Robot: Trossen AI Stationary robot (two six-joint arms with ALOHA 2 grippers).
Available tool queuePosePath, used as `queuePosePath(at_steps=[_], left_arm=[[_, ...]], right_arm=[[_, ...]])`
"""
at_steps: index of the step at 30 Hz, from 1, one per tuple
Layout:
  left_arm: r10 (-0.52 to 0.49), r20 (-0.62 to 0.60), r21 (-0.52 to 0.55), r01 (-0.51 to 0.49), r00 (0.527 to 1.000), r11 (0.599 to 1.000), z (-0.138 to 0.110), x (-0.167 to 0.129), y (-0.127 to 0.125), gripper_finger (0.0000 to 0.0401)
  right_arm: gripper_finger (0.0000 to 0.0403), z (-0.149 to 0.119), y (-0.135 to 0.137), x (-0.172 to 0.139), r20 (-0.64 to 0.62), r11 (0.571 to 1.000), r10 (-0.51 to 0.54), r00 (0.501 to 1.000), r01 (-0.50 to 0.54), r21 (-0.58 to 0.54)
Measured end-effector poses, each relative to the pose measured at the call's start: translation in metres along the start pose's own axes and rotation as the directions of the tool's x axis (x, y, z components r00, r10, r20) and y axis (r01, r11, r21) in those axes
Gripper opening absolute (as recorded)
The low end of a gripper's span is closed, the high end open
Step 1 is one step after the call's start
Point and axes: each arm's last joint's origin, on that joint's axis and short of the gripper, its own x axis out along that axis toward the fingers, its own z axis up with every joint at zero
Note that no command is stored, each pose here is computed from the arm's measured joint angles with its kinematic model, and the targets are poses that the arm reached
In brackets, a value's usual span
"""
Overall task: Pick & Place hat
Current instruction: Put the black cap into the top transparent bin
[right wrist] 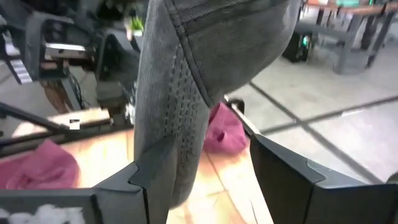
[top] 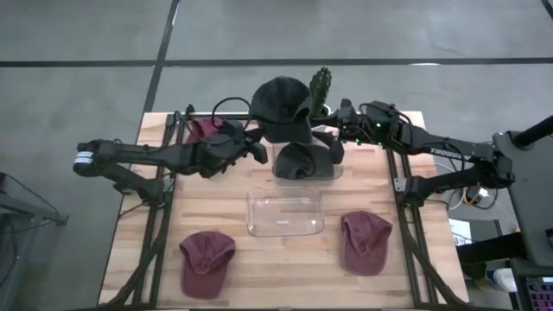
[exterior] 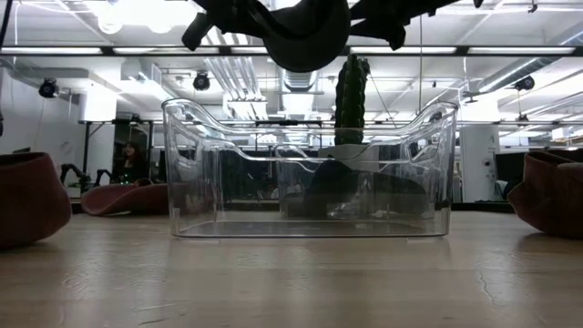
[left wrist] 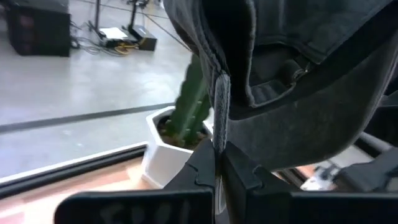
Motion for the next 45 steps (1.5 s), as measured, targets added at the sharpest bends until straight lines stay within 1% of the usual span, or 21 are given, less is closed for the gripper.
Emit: queuePosePath(at_steps=[3,5,9,15,21,30,34,40,45], left_arm=[[0.030,0.003,0.031,-0.030,1.000,0.999,0.002,-0.002,0.003,0.0005],[0.045,0.012,0.039,-0.045,0.999,0.998,0.005,-0.005,0.006,0.0005],[0.067,0.032,0.059,-0.069,0.997,0.996,0.010,-0.006,0.009,0.0005],[0.065,0.030,0.064,-0.067,0.997,0.996,0.009,-0.005,0.009,0.0005],[0.062,0.028,0.063,-0.064,0.998,0.996,0.009,-0.005,0.009,0.0005],[0.062,0.028,0.062,-0.063,0.998,0.996,0.009,-0.005,0.009,0.0005],[0.061,0.029,0.061,-0.063,0.998,0.996,0.009,-0.005,0.009,0.0005],[0.038,0.021,0.051,-0.039,0.999,0.998,0.005,-0.001,0.006,0.0005],[0.031,0.003,0.051,-0.031,1.000,0.998,0.001,0.002,0.005,0.0005]], right_arm=[[0.0199,0.003,0.000,0.001,-0.058,1.000,-0.004,0.998,0.004,0.000],[0.0199,0.007,0.001,-0.001,-0.072,1.000,-0.003,0.997,0.003,0.001],[0.0199,0.015,0.003,-0.003,-0.065,1.000,0.006,0.998,-0.006,-0.003],[0.0199,0.021,0.005,-0.005,-0.044,1.000,0.006,0.999,-0.006,0.001],[0.0199,0.015,0.003,-0.003,-0.049,0.999,-0.048,0.998,0.049,0.018],[0.0199,0.013,0.003,0.002,-0.036,0.997,-0.043,0.998,0.045,0.060],[0.0199,0.016,0.003,0.004,-0.006,0.996,-0.041,0.999,0.041,0.078],[0.0199,0.015,0.003,0.019,0.026,0.995,-0.033,0.999,0.031,0.094],[0.0191,0.008,0.002,0.033,-0.014,0.993,-0.042,0.999,0.043,0.107]])
